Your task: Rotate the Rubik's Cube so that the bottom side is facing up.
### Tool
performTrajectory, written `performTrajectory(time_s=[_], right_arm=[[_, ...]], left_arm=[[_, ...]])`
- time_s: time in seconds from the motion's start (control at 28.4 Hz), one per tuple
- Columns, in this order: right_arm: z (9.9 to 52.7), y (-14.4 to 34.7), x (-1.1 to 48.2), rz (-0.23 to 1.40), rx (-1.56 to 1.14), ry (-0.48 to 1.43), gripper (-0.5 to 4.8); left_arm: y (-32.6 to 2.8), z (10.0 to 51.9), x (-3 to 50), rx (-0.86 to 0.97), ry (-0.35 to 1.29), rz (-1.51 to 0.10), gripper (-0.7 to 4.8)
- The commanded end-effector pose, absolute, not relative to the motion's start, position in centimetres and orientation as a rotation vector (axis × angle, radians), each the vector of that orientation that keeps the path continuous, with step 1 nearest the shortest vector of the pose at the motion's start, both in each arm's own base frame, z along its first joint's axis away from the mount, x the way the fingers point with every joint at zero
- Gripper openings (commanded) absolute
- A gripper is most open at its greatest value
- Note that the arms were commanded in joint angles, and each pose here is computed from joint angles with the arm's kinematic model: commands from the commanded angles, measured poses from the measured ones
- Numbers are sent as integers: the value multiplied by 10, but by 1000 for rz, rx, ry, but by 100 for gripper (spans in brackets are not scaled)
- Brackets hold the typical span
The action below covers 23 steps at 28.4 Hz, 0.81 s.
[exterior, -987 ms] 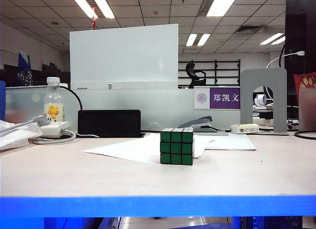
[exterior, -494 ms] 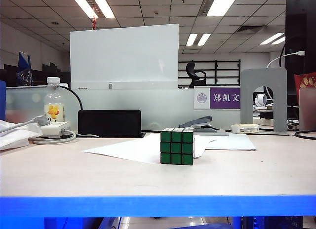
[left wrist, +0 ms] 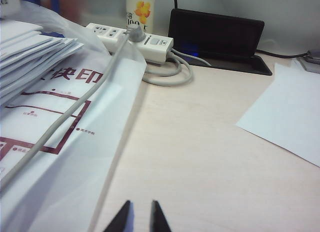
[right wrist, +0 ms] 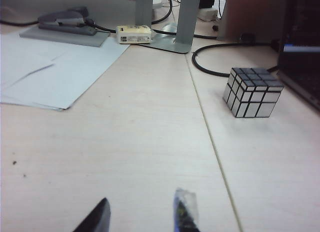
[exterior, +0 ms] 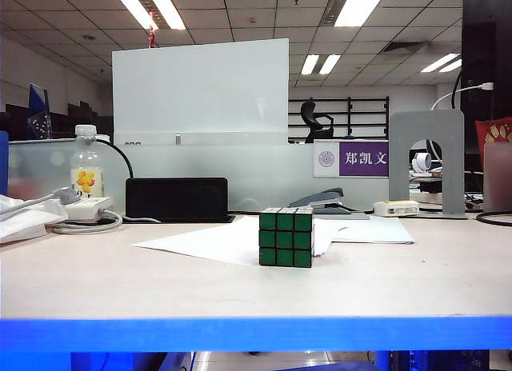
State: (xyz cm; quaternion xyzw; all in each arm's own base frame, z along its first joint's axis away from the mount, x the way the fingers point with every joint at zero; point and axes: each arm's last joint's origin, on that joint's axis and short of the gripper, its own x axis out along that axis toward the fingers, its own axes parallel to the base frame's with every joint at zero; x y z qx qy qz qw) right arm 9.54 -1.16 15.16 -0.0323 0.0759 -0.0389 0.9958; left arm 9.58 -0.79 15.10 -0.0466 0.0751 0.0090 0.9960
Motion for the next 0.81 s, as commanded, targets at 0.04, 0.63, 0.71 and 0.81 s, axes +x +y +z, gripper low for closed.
performTrajectory(time_s=[0.04,0.63,0.71,0.81], right_arm=[[150,-11,96,-58,18,145,171],[151,-10,96,-16,47,134,171],[151,-10,96,-16,47,134,171],[151,-10,96,-16,47,134,171]], left_arm=[[-8,149,95,-95,166,16,57],[-8,149,95,-95,166,16,57],[-8,149,95,-95,166,16,57],[-8,149,95,-95,166,16,57]])
